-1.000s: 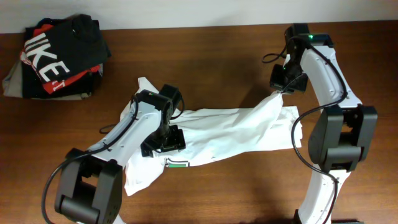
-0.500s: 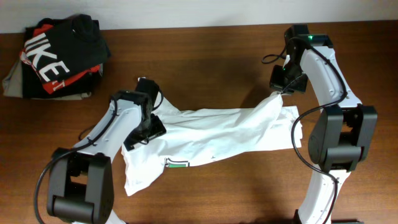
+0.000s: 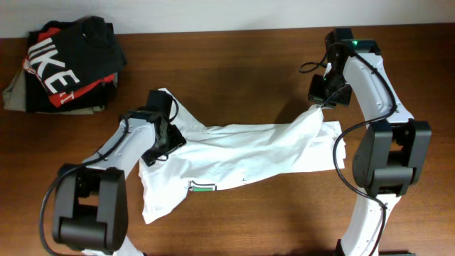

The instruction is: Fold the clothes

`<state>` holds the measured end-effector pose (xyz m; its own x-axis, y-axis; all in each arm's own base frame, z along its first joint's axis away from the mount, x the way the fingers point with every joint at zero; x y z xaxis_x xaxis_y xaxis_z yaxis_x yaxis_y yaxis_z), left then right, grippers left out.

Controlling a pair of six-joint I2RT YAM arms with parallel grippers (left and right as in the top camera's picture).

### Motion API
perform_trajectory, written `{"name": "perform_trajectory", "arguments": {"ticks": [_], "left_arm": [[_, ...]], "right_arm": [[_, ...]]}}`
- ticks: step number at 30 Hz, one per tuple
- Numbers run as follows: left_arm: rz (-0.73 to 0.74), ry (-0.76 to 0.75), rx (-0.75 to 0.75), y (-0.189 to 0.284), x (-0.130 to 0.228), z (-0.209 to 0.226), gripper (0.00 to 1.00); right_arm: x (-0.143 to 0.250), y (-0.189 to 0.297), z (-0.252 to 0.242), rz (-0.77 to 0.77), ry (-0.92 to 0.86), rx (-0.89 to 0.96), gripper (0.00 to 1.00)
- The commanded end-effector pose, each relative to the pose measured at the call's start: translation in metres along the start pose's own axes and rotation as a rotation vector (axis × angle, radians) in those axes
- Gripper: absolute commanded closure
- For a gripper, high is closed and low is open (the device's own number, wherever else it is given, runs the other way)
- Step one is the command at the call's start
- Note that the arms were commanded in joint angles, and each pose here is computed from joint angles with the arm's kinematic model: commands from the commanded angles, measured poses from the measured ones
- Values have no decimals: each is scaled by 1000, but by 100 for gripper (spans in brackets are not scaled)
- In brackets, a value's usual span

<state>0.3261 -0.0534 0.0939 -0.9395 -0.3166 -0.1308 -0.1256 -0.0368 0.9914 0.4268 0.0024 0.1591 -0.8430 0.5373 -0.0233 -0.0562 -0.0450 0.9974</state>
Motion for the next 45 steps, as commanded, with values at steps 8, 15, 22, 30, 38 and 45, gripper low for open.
{"name": "perform_trajectory", "arguments": {"ticks": [8, 15, 22, 30, 38, 45], "left_arm": [[-25, 13, -12, -12, -6, 1, 66], [-43, 110, -71, -13, -21, 35, 99], [-44, 115, -75, -14, -21, 37, 99], [-36, 115, -78, -14, -20, 38, 99], [-32, 114, -80, -14, -19, 38, 99], [-32, 114, -80, -14, -19, 38, 99]], "right_arm": [[0, -3, -2, 2, -8, 12, 96], [-9, -22, 2, -53, -5, -23, 91], [-10, -40, 2, -71, -4, -35, 33], [7, -42, 1, 44, 97, -72, 25], [2, -65, 7, -16, 99, -152, 81], [-25, -59, 25, -184, 114, -255, 85]]}}
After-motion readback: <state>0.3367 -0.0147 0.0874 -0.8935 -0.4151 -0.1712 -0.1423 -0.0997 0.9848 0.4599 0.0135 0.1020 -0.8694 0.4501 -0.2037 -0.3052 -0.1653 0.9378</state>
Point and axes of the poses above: each gripper's point midway between its finger pads, its own y axis back along the fingers, its own z axis along the line the jaws close on, x = y × z, the point moved 8 cm from there along y, back along the fingers, and after that the axes turned 13 degrees about -y, right-handed, at the moved point
